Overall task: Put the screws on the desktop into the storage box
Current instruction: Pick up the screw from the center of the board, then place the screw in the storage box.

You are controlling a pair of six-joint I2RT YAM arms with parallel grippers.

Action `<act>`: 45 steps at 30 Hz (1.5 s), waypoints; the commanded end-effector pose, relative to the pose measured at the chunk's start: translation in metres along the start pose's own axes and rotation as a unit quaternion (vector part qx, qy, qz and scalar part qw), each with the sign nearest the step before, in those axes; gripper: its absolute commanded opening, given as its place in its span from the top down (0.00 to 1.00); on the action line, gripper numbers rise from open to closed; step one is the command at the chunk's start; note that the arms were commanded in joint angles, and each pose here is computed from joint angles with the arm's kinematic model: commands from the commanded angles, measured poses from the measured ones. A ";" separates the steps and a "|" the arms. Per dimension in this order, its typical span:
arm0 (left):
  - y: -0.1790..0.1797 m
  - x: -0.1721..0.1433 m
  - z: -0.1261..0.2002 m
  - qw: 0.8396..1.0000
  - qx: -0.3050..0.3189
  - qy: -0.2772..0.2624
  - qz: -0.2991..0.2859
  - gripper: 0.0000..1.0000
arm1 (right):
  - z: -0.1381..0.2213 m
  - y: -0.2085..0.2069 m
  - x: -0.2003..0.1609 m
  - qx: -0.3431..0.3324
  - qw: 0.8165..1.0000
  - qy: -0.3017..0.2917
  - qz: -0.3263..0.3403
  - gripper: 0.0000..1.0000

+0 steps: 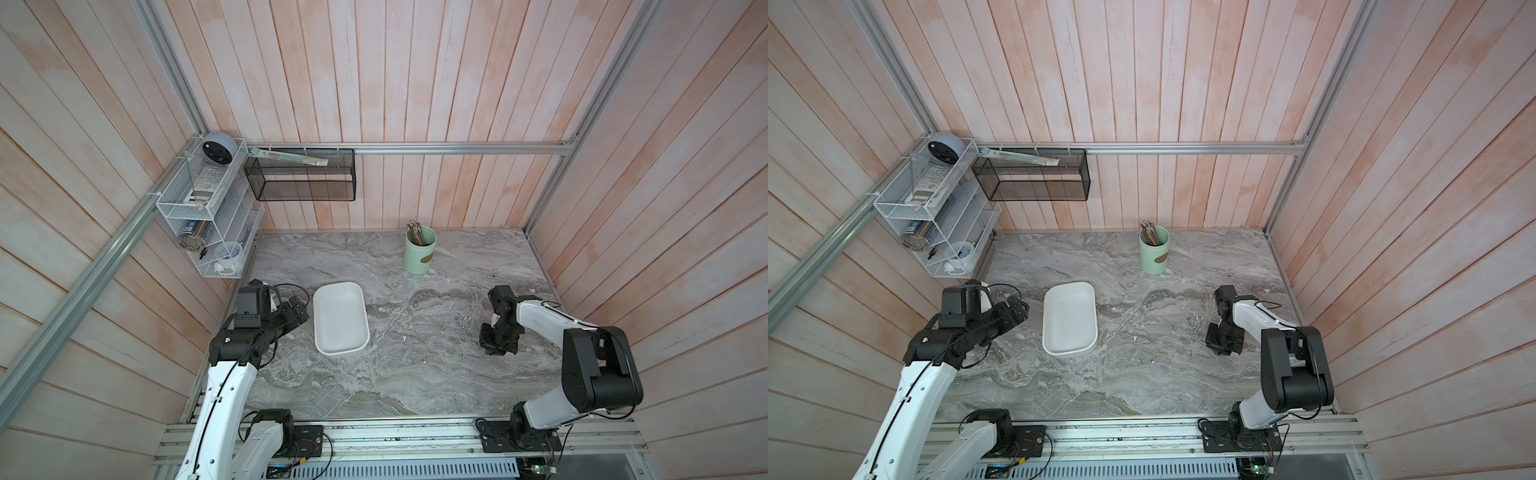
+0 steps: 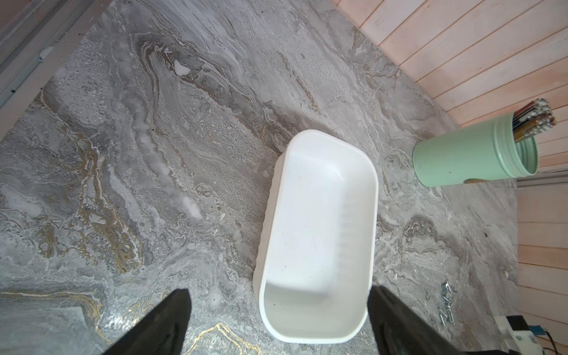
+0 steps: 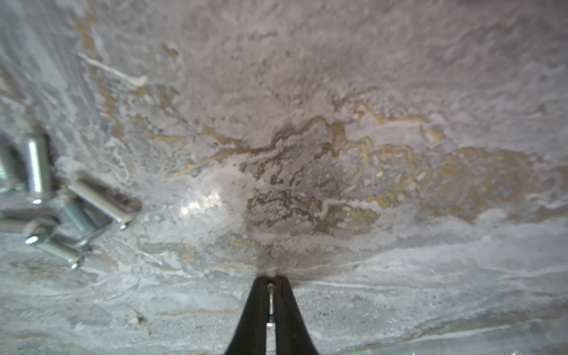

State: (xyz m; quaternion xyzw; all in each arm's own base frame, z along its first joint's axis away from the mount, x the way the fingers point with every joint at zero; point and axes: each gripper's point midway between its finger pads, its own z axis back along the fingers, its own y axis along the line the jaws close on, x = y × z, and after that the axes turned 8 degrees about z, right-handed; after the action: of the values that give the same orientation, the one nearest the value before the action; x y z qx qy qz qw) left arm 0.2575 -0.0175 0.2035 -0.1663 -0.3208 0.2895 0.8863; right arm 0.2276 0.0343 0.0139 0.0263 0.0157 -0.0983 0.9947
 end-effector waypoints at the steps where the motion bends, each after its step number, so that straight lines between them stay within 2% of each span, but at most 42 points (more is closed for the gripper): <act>1: 0.003 0.003 0.000 1.000 0.006 -0.007 0.004 0.04 | -0.003 0.006 0.006 0.022 1.000 -0.021 0.005 0.94; 6: 0.001 0.002 -0.001 1.000 0.000 -0.004 0.002 0.04 | 0.009 0.015 0.014 0.052 0.996 -0.063 0.017 1.00; 10: -0.008 -0.002 0.000 1.000 -0.025 0.008 -0.009 0.06 | 0.030 0.024 0.023 0.082 0.989 -0.119 0.029 1.00; 13: -0.017 -0.005 0.004 0.999 -0.051 0.012 -0.016 0.09 | 0.051 0.034 0.030 0.112 0.978 -0.169 0.043 1.00; 16: -0.031 -0.011 0.008 0.995 -0.090 0.022 -0.031 0.11 | 0.078 0.050 0.036 0.155 0.957 -0.234 0.069 1.00; 18: -0.043 -0.019 0.012 0.991 -0.117 0.036 -0.046 0.11 | 0.097 0.063 0.040 0.187 0.936 -0.285 0.091 1.00; 21: -0.060 -0.034 0.017 0.984 -0.149 0.058 -0.075 0.13 | 0.126 0.085 0.040 0.240 0.894 -0.356 0.129 1.00; 26: -0.086 -0.055 0.029 0.968 -0.206 0.091 -0.108 0.13 | 0.173 0.115 0.025 0.312 0.814 -0.446 0.205 1.00; 34: -0.083 -0.052 0.018 0.975 -0.183 0.093 -0.083 0.13 | 0.224 0.140 -0.019 0.414 0.673 -0.539 0.292 1.00; 37: -0.080 -0.050 0.015 0.977 -0.171 0.091 -0.085 0.13 | 0.239 0.146 -0.035 0.435 0.629 -0.558 0.321 1.00; 40: -0.079 -0.047 0.017 0.979 -0.160 0.087 -0.092 0.13 | 0.247 0.152 -0.047 0.453 0.599 -0.563 0.346 1.00; 45: -0.076 -0.043 0.026 0.979 -0.156 0.071 -0.113 0.13 | 0.243 0.170 -0.064 0.457 0.571 -0.553 0.399 1.00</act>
State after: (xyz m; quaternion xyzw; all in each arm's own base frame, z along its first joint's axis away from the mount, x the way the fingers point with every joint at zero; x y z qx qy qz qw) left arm 0.2453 -0.1052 0.2237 -0.2983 -0.2877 0.1378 0.8996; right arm 0.2173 0.1879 0.2591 0.4144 -0.5860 0.2717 0.6411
